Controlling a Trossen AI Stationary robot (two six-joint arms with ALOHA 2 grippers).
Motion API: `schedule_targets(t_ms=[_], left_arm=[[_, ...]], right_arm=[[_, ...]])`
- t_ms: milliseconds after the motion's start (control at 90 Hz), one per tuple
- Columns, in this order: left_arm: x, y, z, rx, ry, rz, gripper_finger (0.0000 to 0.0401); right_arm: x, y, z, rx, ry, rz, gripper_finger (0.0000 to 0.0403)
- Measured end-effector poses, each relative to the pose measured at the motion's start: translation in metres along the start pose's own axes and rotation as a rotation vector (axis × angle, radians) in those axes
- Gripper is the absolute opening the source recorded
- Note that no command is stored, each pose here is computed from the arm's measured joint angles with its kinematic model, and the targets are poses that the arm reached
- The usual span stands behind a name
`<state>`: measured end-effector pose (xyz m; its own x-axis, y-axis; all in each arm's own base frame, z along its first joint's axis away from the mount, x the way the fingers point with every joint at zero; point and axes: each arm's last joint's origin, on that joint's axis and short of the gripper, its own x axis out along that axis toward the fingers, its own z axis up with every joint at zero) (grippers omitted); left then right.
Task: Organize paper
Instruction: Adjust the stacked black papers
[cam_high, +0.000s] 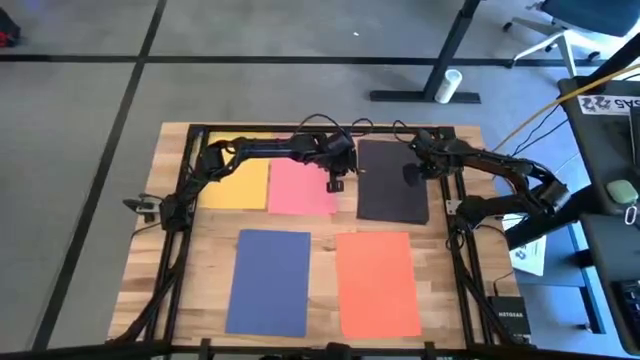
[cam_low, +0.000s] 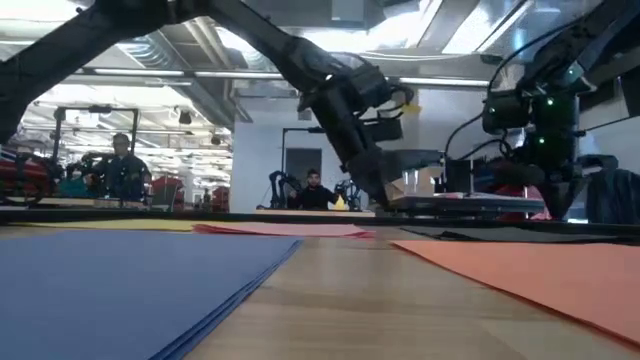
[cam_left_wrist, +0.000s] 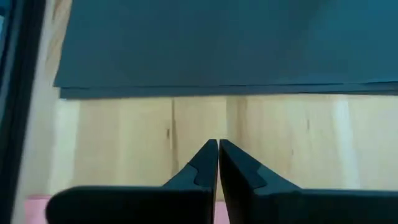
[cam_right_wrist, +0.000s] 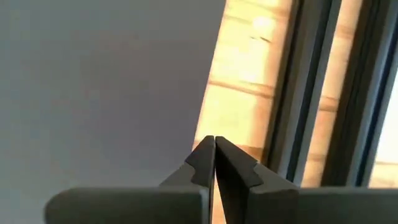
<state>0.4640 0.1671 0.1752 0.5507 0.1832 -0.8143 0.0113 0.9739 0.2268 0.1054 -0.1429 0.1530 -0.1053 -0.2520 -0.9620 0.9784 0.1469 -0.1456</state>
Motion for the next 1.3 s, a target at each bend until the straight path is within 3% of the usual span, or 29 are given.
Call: schedule_targets(t_ms=[422,900,1178,1233,1300], left_arm=[[0.003,0.0,0.0,0.006,-0.004,0.002,0.0],[0.007,-0.002,-0.001,0.031,-0.001,-0.002,0.0],[-0.02,-0.007,0.02,-0.298,0.075,-0.041,0.0],[-0.027,-0.003,0.027,-0.305,0.058,-0.036,0.0],[-0.034,-0.001,0.035,-0.235,0.016,-0.041,0.0]], right_arm=[[0.025,-0.006,0.004,0.043,0.024,0.024,0.0001],[0.027,-0.004,0.005,0.025,0.034,0.061,0.0001],[0.027,-0.004,0.005,0.009,0.041,0.067,0.0001],[0.027,-0.004,0.005,0.008,0.042,0.068,0.0001],[0.027,-0.004,0.005,0.0,0.044,0.071,0.0]])
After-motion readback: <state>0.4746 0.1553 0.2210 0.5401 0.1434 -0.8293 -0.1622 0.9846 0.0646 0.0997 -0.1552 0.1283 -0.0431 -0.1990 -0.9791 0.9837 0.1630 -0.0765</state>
